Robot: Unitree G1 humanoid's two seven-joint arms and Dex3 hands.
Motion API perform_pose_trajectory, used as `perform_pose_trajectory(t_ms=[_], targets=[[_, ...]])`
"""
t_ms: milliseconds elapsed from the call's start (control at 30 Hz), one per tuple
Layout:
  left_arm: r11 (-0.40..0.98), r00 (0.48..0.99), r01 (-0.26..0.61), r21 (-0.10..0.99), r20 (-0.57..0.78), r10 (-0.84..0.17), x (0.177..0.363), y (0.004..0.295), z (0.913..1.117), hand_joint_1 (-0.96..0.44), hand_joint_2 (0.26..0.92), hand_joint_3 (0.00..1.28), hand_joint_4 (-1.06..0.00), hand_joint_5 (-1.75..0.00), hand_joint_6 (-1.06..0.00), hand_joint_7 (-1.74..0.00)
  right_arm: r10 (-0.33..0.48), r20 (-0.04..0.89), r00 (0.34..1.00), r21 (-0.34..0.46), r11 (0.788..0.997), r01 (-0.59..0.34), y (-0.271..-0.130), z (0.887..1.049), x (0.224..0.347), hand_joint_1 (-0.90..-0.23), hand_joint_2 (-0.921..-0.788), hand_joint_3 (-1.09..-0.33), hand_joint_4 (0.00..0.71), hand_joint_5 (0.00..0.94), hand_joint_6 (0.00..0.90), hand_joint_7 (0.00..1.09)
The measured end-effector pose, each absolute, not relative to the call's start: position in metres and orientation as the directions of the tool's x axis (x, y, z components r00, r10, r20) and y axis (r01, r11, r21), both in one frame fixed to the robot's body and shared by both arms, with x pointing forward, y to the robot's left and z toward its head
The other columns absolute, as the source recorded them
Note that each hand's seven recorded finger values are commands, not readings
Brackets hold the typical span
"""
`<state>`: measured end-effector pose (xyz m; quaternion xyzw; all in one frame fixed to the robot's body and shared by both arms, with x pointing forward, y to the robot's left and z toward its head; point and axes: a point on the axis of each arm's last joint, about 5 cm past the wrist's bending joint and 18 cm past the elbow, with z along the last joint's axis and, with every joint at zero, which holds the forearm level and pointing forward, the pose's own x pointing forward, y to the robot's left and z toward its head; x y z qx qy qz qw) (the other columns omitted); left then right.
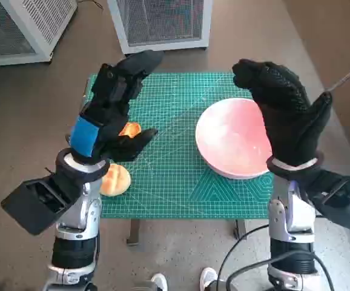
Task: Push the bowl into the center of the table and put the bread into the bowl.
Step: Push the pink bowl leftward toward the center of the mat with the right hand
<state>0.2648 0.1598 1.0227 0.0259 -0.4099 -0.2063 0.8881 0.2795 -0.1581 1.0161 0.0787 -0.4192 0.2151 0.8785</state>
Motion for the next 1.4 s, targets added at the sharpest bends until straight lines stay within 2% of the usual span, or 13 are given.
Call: perform_pose_trajectory(t_ms=[900,967,1000,1067,1200,1400], targets=[[0.915,0.585,0.345,0.208,0.715,-0.383,0.266,0.159,1.020,-0.50,0.905,0.37,0.00,-0.47,0.00,-0.68,0.313,0.772,0.553,-0.049,0.897,-0.439,-0.161,1.016,0.279,-0.428,-0.875,-0.439,0.368,0.002,0.141,0.62],[0.915,0.583,0.345,0.208,0.717,-0.383,0.266,0.159,1.019,-0.50,0.904,0.37,0.00,-0.47,0.00,-0.68,0.310,0.774,0.552,-0.050,0.899,-0.434,-0.162,1.016,0.279,-0.429,-0.882,-0.426,0.365,0.001,0.135,0.61],[0.915,0.582,0.344,0.208,0.717,-0.382,0.266,0.159,1.020,-0.50,0.903,0.37,0.00,-0.47,0.00,-0.68,0.306,0.776,0.552,-0.050,0.902,-0.430,-0.163,1.016,0.279,-0.433,-0.896,-0.410,0.359,0.001,0.125,0.60],[0.915,0.581,0.344,0.208,0.718,-0.382,0.266,0.159,1.019,-0.50,0.903,0.38,0.00,-0.47,0.00,-0.68,0.299,0.778,0.552,-0.053,0.908,-0.416,-0.166,1.015,0.280,-0.438,-0.911,-0.401,0.347,0.001,0.111,0.58],[0.916,0.580,0.344,0.208,0.719,-0.381,0.266,0.159,1.019,-0.51,0.902,0.38,0.00,-0.47,0.00,-0.67,0.266,0.776,0.573,-0.065,0.936,-0.347,-0.179,1.008,0.283,-0.444,-0.919,-0.418,0.328,0.001,0.100,0.56],[0.916,0.578,0.342,0.209,0.722,-0.380,0.266,0.159,1.019,-0.51,0.902,0.38,0.00,-0.47,0.00,-0.67,0.165,0.752,0.638,-0.050,0.980,-0.194,-0.201,0.995,0.291,-0.437,-0.921,-0.439,0.311,0.000,0.096,0.55]])
